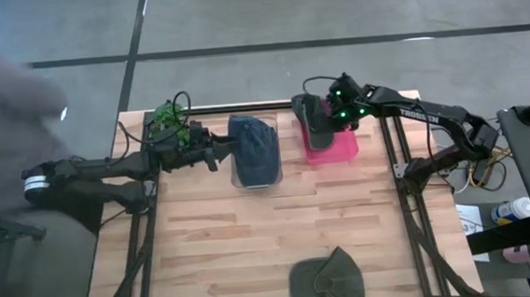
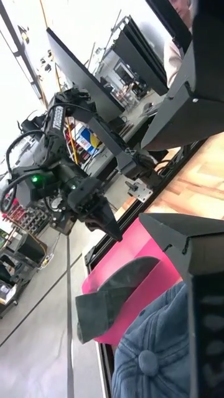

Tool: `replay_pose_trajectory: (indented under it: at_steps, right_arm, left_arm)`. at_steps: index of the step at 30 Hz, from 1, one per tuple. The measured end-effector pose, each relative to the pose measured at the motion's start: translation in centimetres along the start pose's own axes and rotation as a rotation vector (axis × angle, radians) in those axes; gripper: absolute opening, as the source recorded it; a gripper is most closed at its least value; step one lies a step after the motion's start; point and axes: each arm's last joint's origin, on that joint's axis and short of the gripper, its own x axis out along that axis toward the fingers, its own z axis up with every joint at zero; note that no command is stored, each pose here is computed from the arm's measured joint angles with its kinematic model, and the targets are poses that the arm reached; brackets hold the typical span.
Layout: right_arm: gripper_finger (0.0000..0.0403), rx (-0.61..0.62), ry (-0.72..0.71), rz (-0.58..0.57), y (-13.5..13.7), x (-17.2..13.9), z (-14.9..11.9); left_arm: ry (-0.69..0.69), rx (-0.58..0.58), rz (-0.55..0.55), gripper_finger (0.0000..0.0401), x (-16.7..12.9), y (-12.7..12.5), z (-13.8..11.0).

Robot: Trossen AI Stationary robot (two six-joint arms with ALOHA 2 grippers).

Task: Pick & Place hat
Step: Put the left green cap into the red bin

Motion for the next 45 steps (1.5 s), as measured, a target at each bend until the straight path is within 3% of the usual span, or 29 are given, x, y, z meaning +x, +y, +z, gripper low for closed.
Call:
replay_pose_trajectory:
  at_steps: [5, 11, 23, 28, 36, 41, 45]
  right_arm:
    - [0.02, -0.02, -0.06, -0.112, 1.2, 1.3, 0.1]
    - [0.0211, -0.068, -0.164, -0.241, 3.5, 2.2, 0.5]
    - [0.0207, -0.099, -0.044, -0.416, 4.7, 7.7, -0.3]
    - [0.0166, -0.09, -0.07, -0.44, 5.2, 8.1, -1.1]
    - [0.0022, -0.086, -0.144, -0.495, 5.1, 8.1, -1.1]
    - [0.0013, -0.083, -0.131, -0.431, 5.3, 7.5, -0.6]
    - [0.0012, -0.118, -0.106, -0.237, 6.7, 4.4, -0.2]
  left_arm:
    - [0.0, 0.003, 0.0, 0.0167, 0.0, 0.0, 0.0]
    - [0.001, 0.004, 0.0, 0.0167, 0.0, 0.0, 0.0]
    - [0.032, 0.012, 0.012, 0.0167, 0.0, 0.2, -0.3]
    - [0.059, 0.014, 0.033, 0.0167, 0.0, 0.4, -0.5]
    - [0.071, 0.058, 0.039, 0.0167, 0.0, 0.5, -0.6]
    - [0.077, 0.062, 0.029, 0.0167, 0.0, 0.4, -0.7]
    - [0.083, 0.061, 0.022, 0.0167, 0.0, 0.4, -0.7]
